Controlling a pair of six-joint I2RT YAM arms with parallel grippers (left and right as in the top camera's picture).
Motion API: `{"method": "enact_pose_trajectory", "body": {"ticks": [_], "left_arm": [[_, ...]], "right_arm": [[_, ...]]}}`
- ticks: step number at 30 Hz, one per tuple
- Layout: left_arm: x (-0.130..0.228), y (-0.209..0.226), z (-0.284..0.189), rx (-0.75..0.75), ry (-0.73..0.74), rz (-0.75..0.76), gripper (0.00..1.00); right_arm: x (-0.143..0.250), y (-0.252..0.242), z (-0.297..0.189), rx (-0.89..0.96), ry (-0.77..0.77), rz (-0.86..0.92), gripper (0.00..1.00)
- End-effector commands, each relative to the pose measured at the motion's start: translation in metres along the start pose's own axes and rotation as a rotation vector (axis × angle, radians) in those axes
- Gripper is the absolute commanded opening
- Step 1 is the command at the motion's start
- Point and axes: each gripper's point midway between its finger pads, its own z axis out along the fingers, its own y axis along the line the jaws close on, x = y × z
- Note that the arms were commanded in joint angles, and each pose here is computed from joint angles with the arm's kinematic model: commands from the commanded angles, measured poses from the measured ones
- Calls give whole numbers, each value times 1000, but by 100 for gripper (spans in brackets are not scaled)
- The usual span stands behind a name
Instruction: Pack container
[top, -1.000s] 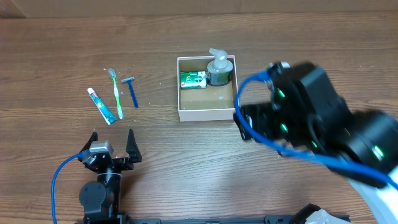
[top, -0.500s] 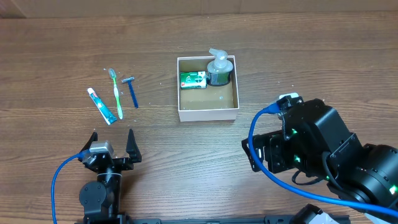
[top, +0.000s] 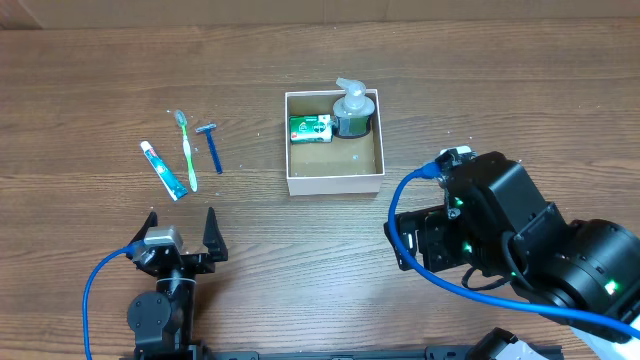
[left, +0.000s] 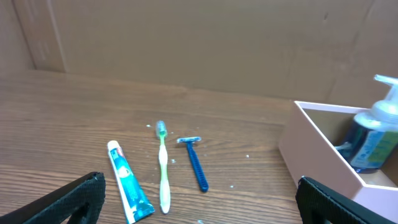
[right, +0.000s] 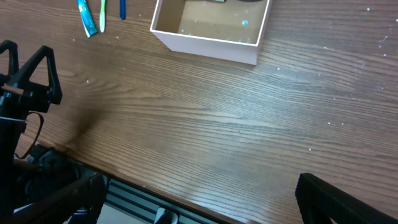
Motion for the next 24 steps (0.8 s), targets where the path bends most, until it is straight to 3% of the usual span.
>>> {"method": "enact_pose_trajectory", "body": {"ticks": [1, 4, 8, 15, 19, 24], "left_arm": [[-1, -20, -2, 119, 4, -77, 100], [4, -37, -9, 209, 87, -98, 100], [-7, -25, -19, 109, 199, -58, 100], [-78, 3, -21, -113, 313, 2, 100], [-97, 22, -10, -239, 453, 21, 100], [-98, 19, 25, -219, 602, 15, 100]], "right_arm": [[-1, 0, 5, 16, 10, -10, 100], [-2, 0, 11, 25, 27, -10, 100], [-2, 0, 15, 32, 42, -10, 100], [-3, 1, 20, 39, 56, -10, 100], [-3, 1, 20, 40, 57, -10, 100], [-3, 1, 20, 40, 57, -10, 100]]}}
